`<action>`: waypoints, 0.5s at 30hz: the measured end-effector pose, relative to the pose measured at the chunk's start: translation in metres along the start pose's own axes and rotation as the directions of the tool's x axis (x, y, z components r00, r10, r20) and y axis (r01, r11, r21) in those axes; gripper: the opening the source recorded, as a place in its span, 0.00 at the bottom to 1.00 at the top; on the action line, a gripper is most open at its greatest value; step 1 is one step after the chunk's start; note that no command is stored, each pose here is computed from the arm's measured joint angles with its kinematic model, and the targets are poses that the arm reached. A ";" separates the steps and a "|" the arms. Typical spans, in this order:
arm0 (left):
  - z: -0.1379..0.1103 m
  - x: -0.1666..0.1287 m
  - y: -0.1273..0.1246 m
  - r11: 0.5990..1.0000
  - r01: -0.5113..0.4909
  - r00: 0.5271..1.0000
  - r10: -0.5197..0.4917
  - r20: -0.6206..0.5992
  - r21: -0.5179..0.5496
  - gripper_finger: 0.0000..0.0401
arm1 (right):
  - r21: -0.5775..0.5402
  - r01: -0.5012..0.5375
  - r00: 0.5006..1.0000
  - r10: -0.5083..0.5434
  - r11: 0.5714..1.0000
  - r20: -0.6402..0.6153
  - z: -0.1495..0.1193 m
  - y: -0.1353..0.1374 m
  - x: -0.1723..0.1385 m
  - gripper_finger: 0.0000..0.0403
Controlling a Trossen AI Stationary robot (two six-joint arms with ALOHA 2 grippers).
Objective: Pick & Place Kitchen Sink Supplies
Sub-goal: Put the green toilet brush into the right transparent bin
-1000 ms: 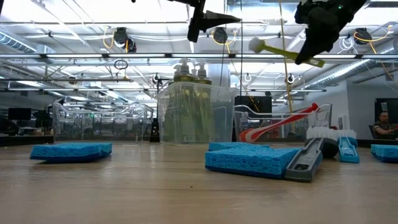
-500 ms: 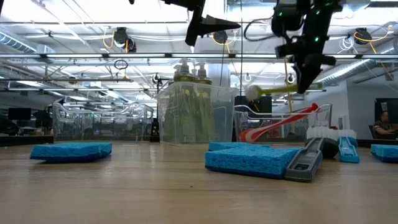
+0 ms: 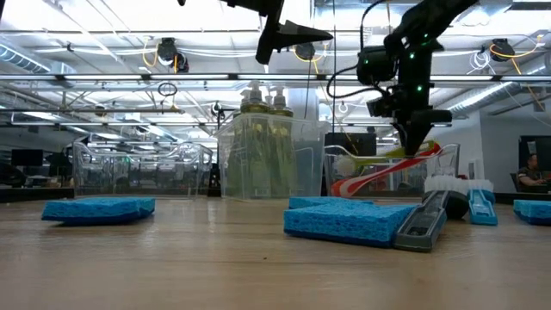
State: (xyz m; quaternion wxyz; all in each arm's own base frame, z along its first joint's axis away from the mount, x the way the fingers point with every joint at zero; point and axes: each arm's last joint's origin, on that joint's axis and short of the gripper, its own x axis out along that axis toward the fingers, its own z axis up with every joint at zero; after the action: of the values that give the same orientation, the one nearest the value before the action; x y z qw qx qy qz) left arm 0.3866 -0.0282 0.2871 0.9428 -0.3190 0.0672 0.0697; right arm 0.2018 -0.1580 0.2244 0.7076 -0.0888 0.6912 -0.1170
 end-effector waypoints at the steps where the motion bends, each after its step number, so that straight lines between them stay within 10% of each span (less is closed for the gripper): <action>1: 0.000 0.000 0.000 1.000 0.000 1.000 0.000 0.000 0.000 0.80 | -0.001 -0.019 1.000 0.019 1.000 -0.003 0.000 -0.002 0.004 0.02; 15: 0.000 0.000 0.000 1.000 0.000 1.000 0.000 0.000 0.000 0.79 | 0.001 -0.101 0.994 0.101 0.995 0.030 -0.001 -0.016 0.024 0.04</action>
State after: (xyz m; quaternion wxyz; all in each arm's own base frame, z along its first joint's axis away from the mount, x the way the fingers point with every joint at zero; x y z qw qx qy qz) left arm 0.3866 -0.0282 0.2871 0.9427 -0.3191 0.0673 0.0697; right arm 0.2010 -0.1805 0.2057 0.7228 -0.0547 0.6842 -0.0805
